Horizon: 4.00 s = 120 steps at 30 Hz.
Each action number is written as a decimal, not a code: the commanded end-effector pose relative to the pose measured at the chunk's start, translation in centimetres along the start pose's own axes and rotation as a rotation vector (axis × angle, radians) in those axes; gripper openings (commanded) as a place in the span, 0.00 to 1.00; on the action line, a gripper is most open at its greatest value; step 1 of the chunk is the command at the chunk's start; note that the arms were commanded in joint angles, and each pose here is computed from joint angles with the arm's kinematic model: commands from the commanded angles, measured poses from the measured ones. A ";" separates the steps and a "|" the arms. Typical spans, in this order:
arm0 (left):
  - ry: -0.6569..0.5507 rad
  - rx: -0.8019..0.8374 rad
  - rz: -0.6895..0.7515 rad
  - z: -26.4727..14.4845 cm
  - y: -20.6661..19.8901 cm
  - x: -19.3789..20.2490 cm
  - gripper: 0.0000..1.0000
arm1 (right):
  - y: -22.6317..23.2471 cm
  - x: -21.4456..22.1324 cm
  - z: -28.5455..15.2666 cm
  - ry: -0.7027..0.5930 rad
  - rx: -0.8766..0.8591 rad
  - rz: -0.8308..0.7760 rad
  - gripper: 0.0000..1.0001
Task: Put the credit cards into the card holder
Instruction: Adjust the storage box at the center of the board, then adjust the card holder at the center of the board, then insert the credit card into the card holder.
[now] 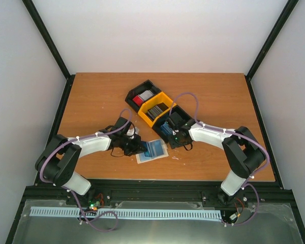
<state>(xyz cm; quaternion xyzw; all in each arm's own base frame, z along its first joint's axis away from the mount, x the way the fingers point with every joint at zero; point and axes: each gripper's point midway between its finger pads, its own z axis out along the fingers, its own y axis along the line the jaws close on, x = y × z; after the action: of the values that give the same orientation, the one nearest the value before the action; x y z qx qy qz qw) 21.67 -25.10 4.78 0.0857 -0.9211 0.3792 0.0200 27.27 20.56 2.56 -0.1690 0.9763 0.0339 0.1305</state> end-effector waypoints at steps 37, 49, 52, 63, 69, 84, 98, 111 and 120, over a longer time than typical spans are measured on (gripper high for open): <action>-0.091 0.055 0.003 1.2 2.7 2.2 0.00 | 4.6 6.8 2.7 0.148 -0.148 0.006 0.41; -0.146 0.189 0.036 -1.0 1.3 2.5 0.01 | 5.3 6.2 1.5 0.124 -0.174 0.007 0.41; -0.152 0.175 0.013 -1.0 2.0 2.5 0.01 | 6.1 4.1 -0.7 0.038 -0.220 -0.002 0.44; -0.197 0.106 -0.102 -2.0 3.9 2.8 0.01 | 9.9 4.3 -0.9 0.083 -0.358 -0.175 0.67; -0.173 0.100 -0.121 -1.6 4.2 3.1 0.01 | 10.6 4.7 0.1 0.124 -0.309 -0.201 0.65; -0.169 0.150 -0.094 -1.5 2.9 2.6 0.01 | 6.1 8.5 3.3 0.237 -0.075 -0.151 0.27; -0.180 0.185 -0.069 -0.6 2.1 1.3 0.01 | 6.1 8.2 3.2 0.227 -0.072 -0.110 0.25; -0.332 0.128 -0.129 -2.9 3.1 0.2 0.01 | 6.5 8.1 3.3 0.231 -0.086 -0.091 0.23; -0.288 0.260 -0.059 -2.9 1.3 1.3 0.01 | 7.3 7.8 3.2 0.236 -0.119 -0.087 0.22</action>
<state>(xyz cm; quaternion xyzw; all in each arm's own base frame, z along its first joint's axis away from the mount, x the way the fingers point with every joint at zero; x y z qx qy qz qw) 19.70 -21.53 5.58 0.1740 -0.8638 0.4578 -0.1184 21.54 28.33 1.56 -0.2259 0.9627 0.1197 0.0882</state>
